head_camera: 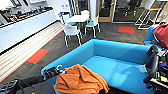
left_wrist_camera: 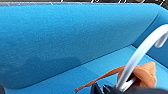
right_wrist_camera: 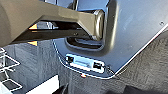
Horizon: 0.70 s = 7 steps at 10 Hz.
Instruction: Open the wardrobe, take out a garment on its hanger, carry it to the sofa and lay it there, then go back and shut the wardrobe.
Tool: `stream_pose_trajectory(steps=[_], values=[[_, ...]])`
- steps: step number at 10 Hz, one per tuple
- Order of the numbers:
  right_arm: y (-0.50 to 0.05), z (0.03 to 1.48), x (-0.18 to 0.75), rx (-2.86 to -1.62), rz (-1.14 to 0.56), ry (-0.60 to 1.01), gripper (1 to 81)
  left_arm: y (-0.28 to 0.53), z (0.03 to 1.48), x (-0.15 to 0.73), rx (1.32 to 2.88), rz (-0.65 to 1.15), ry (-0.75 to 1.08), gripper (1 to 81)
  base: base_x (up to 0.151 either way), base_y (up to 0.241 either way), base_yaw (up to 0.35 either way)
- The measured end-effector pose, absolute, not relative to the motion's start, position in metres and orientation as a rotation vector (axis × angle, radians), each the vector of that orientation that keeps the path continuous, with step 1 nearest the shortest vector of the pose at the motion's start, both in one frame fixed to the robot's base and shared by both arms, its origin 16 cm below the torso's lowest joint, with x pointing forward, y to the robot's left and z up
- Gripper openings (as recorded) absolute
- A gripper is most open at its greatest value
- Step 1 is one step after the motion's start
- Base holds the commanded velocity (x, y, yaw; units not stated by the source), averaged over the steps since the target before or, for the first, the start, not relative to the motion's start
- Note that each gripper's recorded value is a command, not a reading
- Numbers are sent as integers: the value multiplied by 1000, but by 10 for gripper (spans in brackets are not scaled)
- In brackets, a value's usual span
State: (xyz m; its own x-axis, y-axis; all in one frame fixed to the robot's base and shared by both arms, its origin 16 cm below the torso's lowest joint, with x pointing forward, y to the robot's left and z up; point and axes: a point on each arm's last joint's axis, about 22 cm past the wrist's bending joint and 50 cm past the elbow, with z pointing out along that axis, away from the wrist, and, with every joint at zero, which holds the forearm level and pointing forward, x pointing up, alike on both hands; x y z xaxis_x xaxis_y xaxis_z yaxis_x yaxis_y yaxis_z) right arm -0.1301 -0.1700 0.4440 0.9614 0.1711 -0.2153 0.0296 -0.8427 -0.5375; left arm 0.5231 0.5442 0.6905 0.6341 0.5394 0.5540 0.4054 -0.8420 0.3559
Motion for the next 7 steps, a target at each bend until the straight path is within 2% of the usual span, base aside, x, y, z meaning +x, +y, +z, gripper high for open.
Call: stream_pose_trajectory(steps=[4, 7], values=[[-170, 444, -131, -2555, 345, -146, 811, 553, 692, 513, 2642, 1009, 763, 811, 0, 0, 0], [-168, 444, -131, -2552, 344, -145, 811, 539, 656, 470, 2678, 913, 741, 811, 0, 0, 0]])
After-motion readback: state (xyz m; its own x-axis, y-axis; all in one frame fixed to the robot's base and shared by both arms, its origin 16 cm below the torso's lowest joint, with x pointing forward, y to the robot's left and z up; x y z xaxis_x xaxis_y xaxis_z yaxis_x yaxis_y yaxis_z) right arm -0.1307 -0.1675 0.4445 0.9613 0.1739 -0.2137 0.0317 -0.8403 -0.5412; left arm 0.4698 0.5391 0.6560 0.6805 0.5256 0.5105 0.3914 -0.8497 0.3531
